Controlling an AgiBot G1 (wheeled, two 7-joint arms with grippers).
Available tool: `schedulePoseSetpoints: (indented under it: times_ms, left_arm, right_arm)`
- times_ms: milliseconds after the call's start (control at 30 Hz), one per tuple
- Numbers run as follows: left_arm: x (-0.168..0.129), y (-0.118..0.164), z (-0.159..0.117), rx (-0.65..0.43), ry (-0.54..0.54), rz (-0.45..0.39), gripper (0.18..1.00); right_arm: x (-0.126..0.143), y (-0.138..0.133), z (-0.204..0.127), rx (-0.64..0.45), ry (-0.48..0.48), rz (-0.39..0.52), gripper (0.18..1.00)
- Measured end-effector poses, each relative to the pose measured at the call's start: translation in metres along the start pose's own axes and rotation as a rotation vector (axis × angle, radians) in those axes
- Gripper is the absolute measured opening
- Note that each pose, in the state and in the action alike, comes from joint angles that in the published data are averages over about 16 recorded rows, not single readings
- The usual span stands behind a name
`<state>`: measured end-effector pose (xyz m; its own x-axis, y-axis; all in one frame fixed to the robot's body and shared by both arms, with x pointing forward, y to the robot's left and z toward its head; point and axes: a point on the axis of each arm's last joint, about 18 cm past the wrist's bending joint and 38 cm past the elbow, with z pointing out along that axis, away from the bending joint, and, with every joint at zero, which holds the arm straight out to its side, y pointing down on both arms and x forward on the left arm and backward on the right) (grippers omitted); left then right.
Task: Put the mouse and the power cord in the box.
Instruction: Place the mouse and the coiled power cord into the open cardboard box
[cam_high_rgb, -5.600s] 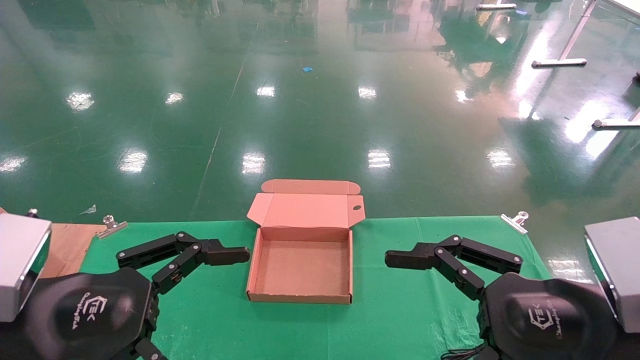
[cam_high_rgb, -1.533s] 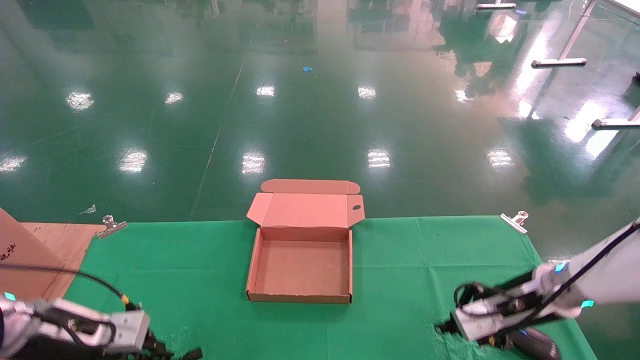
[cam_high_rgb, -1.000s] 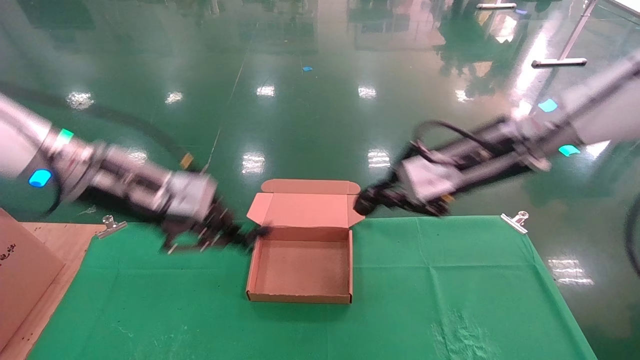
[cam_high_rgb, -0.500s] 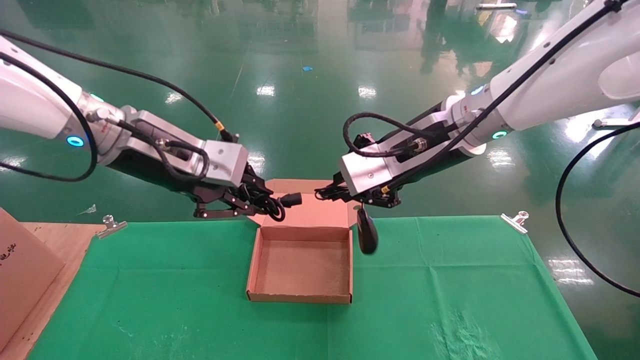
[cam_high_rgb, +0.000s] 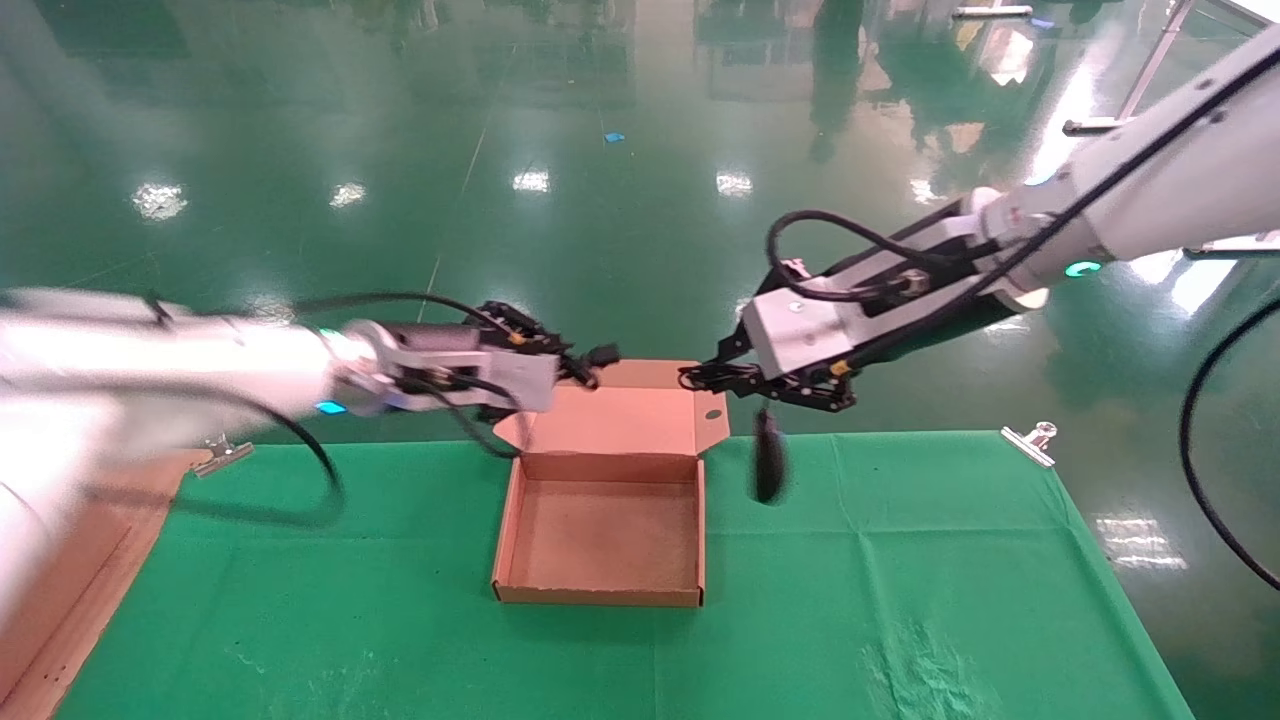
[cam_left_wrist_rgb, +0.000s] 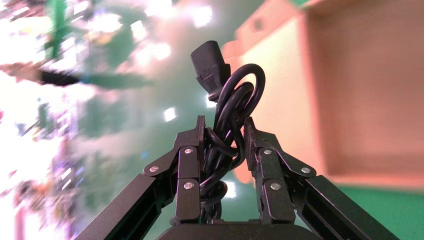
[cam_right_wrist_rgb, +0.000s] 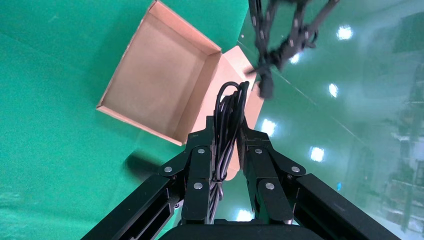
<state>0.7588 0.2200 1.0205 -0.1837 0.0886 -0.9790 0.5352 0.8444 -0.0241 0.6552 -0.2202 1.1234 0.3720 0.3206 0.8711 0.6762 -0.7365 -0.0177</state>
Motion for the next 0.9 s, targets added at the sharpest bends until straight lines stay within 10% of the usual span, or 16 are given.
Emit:
schedulePoseSetpoints:
  times_ms: [433, 900]
  left_arm:
    - [0.092, -0.022, 0.048, 0.021, 0.042, -0.156, 0.341]
    - [0.109, -0.036, 0.056, 0.041, 0.09, -0.167, 0.354]
  right_arm:
    - [-0.033, 0.023, 0.006, 0.005, -0.031, 0.042, 0.262]
    - [-0.051, 0.031, 0.023, 0.009, -0.058, 0.072, 0.262]
